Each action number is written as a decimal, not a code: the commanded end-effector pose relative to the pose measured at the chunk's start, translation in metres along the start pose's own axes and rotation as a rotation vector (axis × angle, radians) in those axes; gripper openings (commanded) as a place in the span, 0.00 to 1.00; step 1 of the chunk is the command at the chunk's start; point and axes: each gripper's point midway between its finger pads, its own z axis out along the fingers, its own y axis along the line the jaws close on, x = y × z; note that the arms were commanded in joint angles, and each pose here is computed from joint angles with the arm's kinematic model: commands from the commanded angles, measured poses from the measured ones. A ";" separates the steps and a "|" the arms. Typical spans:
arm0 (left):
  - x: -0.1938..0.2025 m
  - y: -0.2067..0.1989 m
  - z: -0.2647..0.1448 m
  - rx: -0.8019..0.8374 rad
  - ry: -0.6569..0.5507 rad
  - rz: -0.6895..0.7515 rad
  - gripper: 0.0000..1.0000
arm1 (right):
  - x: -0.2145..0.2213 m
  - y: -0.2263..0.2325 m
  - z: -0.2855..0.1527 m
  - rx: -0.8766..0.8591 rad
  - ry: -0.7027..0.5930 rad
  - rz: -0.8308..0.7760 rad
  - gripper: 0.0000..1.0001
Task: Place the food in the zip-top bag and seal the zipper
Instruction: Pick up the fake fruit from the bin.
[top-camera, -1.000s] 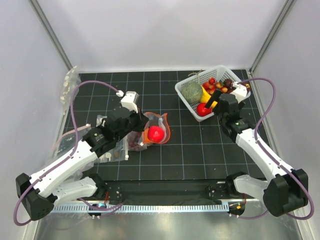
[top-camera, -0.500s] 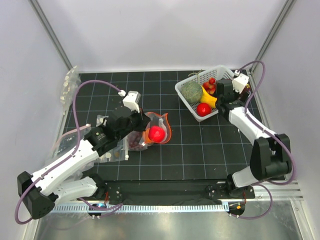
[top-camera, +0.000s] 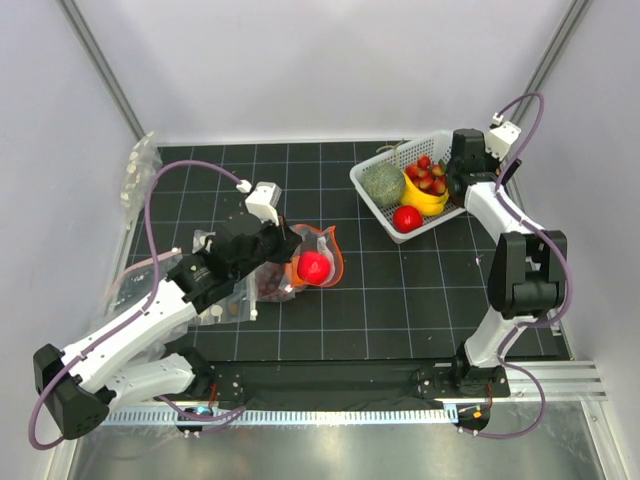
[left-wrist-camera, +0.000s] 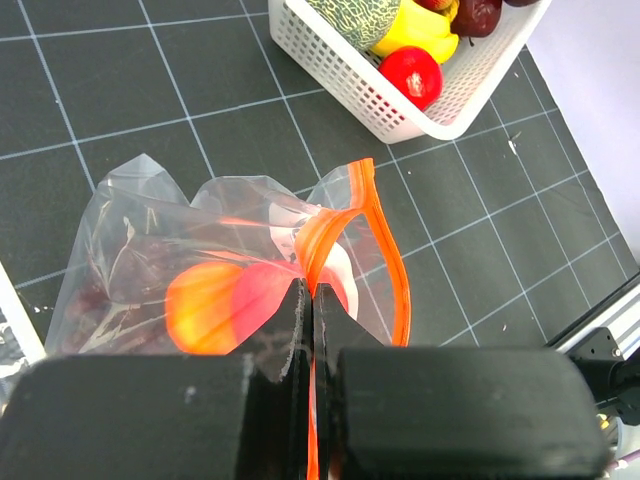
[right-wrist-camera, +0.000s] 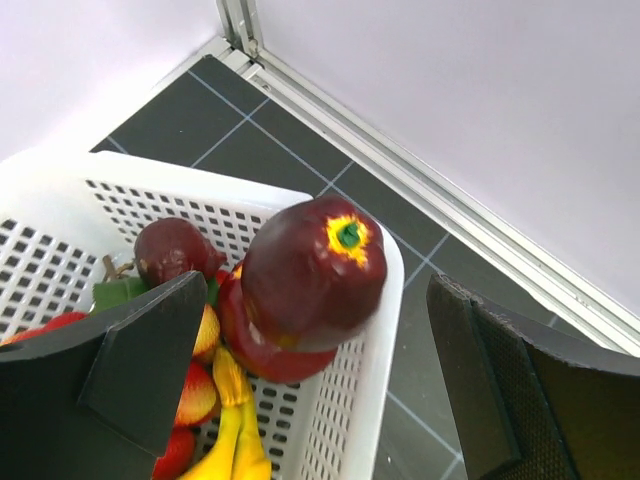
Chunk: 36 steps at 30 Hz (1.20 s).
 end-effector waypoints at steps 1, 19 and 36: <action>-0.015 -0.013 0.001 0.050 -0.051 -0.017 0.00 | -0.017 0.008 0.012 0.021 -0.044 0.033 1.00; -0.017 -0.014 -0.002 0.057 -0.057 -0.021 0.00 | -0.037 0.034 -0.011 -0.143 -0.088 0.150 0.49; -0.019 -0.009 -0.004 0.034 -0.066 -0.009 0.00 | -0.035 0.078 -0.237 -0.825 -0.030 0.191 0.36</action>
